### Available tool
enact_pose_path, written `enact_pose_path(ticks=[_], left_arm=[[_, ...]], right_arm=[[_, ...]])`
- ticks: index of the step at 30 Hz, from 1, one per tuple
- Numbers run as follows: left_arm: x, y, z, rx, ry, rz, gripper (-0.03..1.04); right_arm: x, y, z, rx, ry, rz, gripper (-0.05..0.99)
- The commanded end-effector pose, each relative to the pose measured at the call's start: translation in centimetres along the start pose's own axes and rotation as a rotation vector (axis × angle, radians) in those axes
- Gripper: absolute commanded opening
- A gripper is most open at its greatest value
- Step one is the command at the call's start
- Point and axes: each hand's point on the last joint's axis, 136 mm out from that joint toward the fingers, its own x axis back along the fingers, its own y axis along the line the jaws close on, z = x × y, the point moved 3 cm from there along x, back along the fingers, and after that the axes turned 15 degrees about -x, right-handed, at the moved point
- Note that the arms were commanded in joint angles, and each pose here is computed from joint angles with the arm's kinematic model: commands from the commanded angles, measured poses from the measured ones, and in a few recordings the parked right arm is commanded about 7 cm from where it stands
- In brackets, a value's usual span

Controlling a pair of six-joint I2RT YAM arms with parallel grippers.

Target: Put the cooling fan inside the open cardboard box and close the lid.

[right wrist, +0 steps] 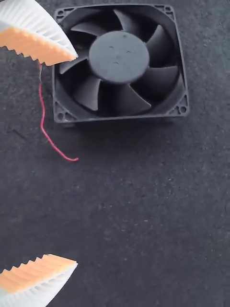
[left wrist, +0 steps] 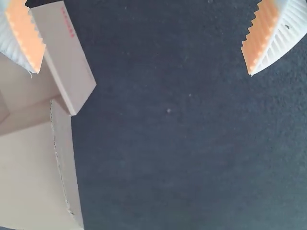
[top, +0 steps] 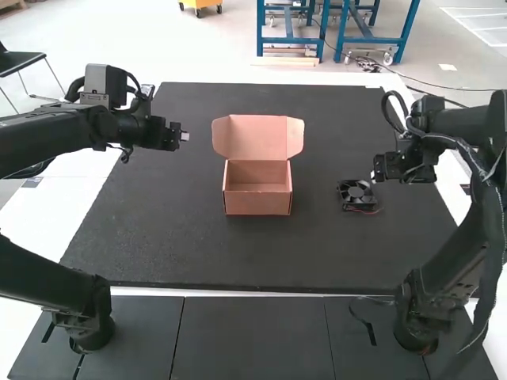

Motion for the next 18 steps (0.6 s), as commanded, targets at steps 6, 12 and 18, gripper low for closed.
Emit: enact_pose_path(ticks=[6,12,18], left_arm=[[0.6,-0.1,-1.4,-0.02,-0.039,0.019,0.97],[0.7,0.0,-1.5,-0.02,-0.045,0.016,0.97],[0.7,0.0,-1.7,-0.021,-0.05,0.016,0.97]], right_arm=[[-1.6,-0.6,-1.7,-0.04,0.011,-0.013,0.9],[-3.0,-0.6,-2.5,-0.044,0.031,-0.011,0.9],[-4.4,-0.4,-3.3,-0.047,0.048,-0.015,0.9]])
